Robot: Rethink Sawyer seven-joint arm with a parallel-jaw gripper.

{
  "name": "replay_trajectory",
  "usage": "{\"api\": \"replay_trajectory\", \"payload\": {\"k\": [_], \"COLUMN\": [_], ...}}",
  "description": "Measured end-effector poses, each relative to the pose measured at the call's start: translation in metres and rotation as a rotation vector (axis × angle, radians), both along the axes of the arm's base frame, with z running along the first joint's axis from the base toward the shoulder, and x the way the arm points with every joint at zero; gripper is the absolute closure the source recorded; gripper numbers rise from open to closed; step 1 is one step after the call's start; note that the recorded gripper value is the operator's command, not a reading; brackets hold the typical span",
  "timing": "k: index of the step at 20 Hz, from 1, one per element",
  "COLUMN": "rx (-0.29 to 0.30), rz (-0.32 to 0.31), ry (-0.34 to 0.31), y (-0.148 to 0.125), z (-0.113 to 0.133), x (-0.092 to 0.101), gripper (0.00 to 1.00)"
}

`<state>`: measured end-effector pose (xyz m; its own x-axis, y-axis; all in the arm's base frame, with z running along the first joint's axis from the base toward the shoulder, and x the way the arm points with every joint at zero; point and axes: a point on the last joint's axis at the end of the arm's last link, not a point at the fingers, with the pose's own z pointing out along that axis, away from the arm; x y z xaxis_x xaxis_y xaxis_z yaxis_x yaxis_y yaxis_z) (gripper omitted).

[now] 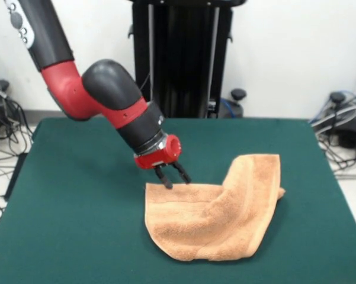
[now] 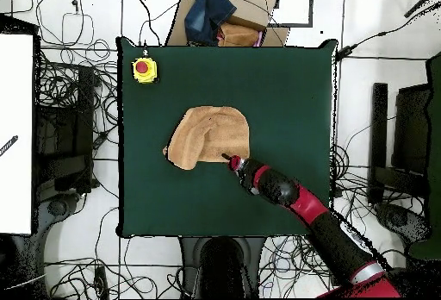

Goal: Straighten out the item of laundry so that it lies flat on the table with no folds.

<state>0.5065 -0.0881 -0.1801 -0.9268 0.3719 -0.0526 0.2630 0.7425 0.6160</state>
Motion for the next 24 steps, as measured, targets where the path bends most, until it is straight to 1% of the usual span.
{"api": "replay_trajectory", "payload": {"k": [4,11,15,17,21,24], "rx": [0.006,0.014,0.009,0.001,-0.019,-0.044], "rz": [0.018,0.041,0.070,0.094,0.114,0.125], "ry": [-0.022,-0.025,-0.028,-0.019,0.000,0.015], "y": [-0.001,-0.002,-0.004,-0.010,-0.027,-0.046], "z": [-0.001,-0.002,-0.001,0.002,0.006,0.009], "x": [0.001,0.002,0.001,0.002,0.005,0.010], "gripper": [0.00,0.00,0.00,0.00,0.00,0.00]}}
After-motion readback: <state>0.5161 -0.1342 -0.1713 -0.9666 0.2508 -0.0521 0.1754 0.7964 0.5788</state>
